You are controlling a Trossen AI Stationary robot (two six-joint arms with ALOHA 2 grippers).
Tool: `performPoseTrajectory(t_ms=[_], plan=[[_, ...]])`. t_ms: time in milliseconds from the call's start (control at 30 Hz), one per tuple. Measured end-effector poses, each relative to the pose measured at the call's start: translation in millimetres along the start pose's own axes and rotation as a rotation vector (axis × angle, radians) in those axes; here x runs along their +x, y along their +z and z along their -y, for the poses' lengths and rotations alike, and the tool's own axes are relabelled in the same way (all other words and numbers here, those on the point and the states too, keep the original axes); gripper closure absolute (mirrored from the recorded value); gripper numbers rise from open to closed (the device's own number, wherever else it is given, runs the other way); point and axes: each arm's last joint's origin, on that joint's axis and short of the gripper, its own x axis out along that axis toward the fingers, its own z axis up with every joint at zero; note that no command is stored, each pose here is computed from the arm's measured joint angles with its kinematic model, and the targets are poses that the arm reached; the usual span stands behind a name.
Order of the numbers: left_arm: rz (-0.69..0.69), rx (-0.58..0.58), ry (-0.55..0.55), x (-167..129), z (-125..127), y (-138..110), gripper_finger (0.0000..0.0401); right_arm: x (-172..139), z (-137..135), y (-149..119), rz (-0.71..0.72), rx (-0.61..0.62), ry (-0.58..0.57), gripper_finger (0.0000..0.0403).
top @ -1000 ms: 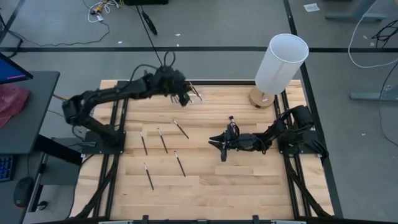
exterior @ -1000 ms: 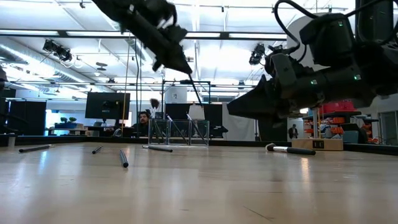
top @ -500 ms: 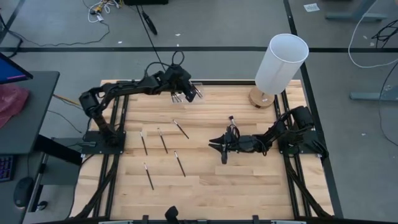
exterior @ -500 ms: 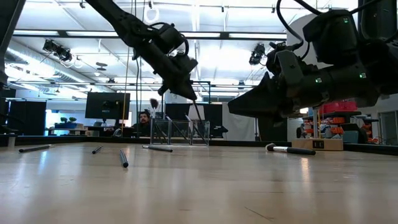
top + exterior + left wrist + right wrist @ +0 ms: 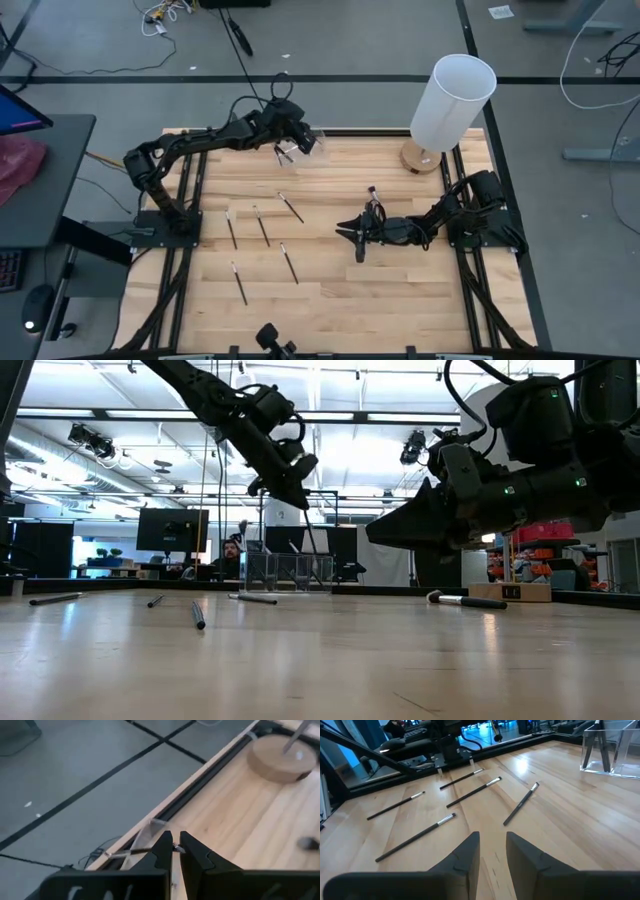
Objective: Put items in baskets/containers
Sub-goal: Put the black eyeshadow brush into the transparent organizer
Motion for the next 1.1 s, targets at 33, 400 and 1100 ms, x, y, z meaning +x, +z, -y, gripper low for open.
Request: performPoseTrajectory(t_ms=[33, 400, 1100], plan=[[-0.004, 0.001, -0.002, 1, 0, -1, 0.0381, 0, 0, 0, 0.000, 0.000, 0.000, 0.0307], [0.013, 0.003, -0.035, 4, 5, -1, 0.0381, 0, 0, 0, -0.001, 0.000, 0.000, 0.0307], [-0.076, -0.041, -0.303, 2, 15, -7, 0.0381, 0, 0, 0, -0.001, 0.030, 0.000, 0.0307]])
